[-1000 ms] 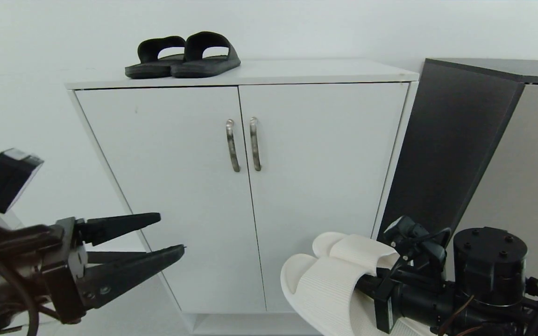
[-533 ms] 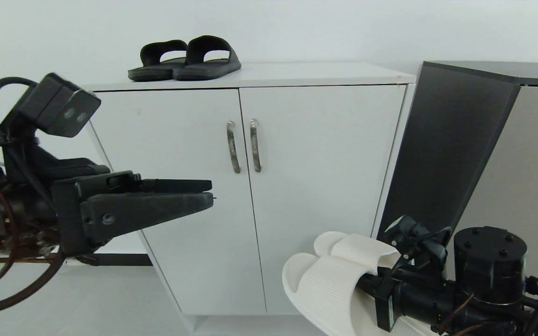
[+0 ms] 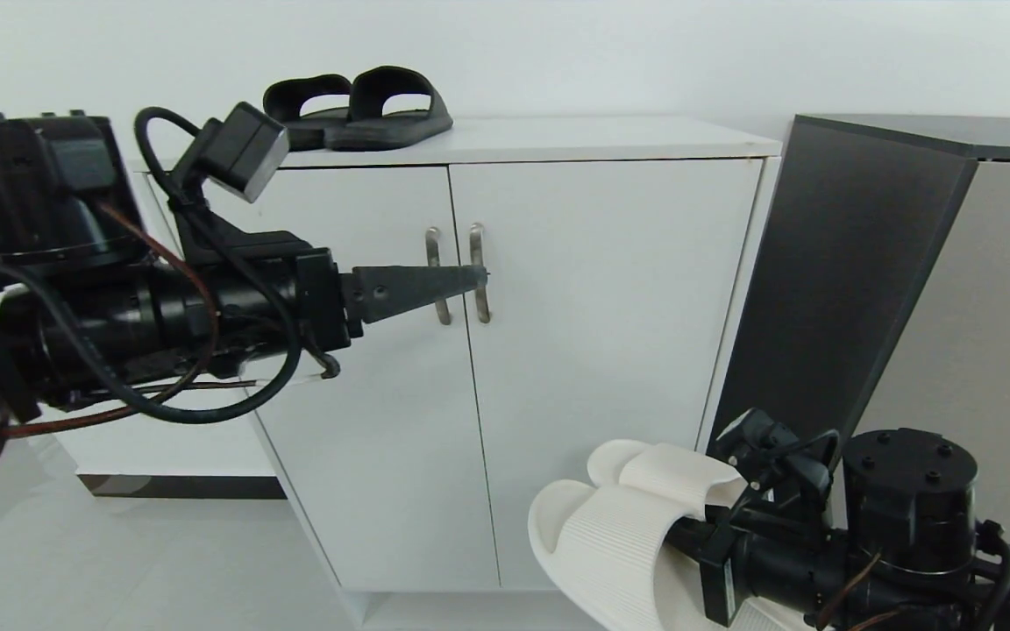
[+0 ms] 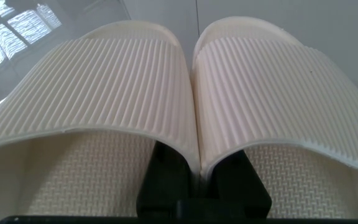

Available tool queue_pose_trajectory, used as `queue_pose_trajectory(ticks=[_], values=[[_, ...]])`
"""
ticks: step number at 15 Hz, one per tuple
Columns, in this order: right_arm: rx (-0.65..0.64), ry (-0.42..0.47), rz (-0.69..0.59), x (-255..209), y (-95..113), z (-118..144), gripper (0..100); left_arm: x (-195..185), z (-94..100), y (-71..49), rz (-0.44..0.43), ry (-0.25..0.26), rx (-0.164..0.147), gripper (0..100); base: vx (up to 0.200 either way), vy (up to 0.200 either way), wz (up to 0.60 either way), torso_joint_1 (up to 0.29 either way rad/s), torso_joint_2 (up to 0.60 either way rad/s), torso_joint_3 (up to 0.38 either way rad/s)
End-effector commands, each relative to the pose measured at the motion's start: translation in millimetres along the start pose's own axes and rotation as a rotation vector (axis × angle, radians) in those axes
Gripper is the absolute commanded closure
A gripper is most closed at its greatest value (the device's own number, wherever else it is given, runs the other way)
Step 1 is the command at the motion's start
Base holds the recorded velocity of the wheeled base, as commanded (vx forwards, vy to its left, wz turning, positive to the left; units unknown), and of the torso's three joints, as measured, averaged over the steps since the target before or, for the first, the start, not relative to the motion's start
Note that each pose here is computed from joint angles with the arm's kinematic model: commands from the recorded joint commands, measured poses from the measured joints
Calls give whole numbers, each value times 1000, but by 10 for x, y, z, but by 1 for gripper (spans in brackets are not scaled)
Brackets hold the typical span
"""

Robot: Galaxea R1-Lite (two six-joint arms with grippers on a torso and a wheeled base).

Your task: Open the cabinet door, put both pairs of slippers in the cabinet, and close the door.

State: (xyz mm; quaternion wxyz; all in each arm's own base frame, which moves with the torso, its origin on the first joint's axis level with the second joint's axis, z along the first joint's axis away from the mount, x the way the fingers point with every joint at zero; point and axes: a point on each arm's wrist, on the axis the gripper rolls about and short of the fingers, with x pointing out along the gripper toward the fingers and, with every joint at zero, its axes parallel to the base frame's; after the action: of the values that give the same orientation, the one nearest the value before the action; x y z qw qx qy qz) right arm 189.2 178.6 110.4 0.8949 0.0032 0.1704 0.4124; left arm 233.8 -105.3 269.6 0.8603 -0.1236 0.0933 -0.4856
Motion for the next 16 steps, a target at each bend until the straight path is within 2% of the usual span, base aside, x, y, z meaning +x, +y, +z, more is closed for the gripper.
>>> queue_pose_trajectory(ticks=[1,3,5,8,16], values=[[3,27,-2,53,-12,-59,100,271,-13,192,23,21,-8,0,0,0,0,0,0,0],[3,29,-2,58,-13,-64,100,401,4,301,62,15,-6,0,0,0,0,0,0,0],[4,29,-3,58,-17,-64,100,463,-15,362,84,15,12,0,0,0,0,0,0,0],[3,29,-2,58,-13,-64,100,502,-38,450,140,-1,15,0,0,0,0,0,0,0],[-8,-2,-2,48,-9,-37,100,658,-37,633,158,-2,12,0,0,0,0,0,0,0]])
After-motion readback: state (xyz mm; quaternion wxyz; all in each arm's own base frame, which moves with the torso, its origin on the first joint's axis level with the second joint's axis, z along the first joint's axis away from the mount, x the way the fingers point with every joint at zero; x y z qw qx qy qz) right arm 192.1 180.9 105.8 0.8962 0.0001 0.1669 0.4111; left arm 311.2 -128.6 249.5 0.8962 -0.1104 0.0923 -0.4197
